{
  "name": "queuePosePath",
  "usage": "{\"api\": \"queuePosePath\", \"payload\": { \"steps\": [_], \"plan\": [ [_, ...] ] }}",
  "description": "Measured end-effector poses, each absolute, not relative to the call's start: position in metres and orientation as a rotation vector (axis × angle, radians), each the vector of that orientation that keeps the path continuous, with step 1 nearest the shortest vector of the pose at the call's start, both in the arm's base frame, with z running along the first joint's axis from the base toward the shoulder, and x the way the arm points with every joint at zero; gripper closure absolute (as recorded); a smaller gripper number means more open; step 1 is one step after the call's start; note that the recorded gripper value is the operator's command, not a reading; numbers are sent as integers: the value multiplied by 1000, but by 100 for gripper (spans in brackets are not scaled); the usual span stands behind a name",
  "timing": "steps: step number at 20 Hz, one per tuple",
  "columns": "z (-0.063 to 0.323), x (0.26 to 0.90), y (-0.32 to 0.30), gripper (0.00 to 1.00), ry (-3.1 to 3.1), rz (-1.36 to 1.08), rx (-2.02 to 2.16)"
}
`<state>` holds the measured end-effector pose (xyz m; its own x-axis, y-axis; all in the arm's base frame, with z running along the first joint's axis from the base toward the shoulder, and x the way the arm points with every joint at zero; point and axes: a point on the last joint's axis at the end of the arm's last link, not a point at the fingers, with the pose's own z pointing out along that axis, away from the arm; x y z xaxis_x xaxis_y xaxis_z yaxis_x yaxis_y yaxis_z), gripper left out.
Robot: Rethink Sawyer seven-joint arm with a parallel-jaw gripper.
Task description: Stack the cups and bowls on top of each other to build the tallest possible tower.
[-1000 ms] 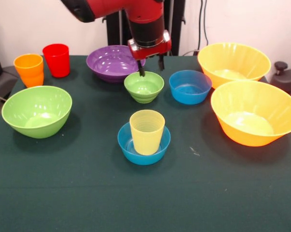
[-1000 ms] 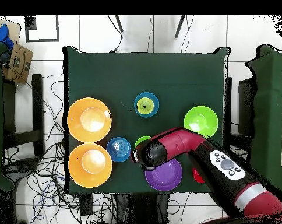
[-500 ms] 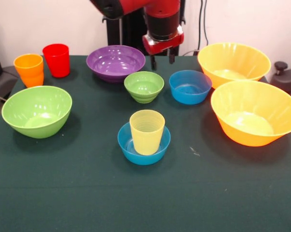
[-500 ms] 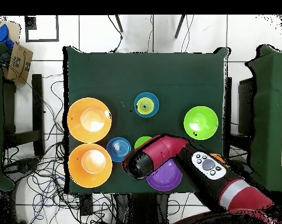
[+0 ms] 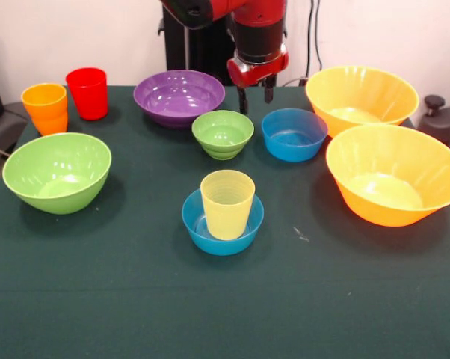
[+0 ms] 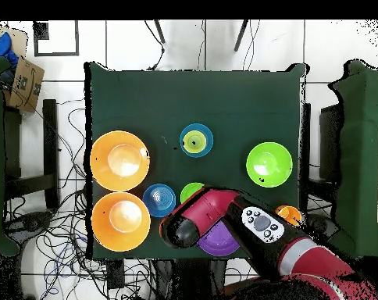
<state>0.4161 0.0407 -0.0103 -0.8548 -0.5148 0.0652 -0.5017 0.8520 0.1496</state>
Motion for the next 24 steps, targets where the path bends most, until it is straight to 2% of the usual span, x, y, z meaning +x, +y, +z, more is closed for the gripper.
{"api": "queuePosePath", "payload": {
  "steps": [24],
  "plan": [
    [3,426,22,0,-2963,-116,747]
  ]
}}
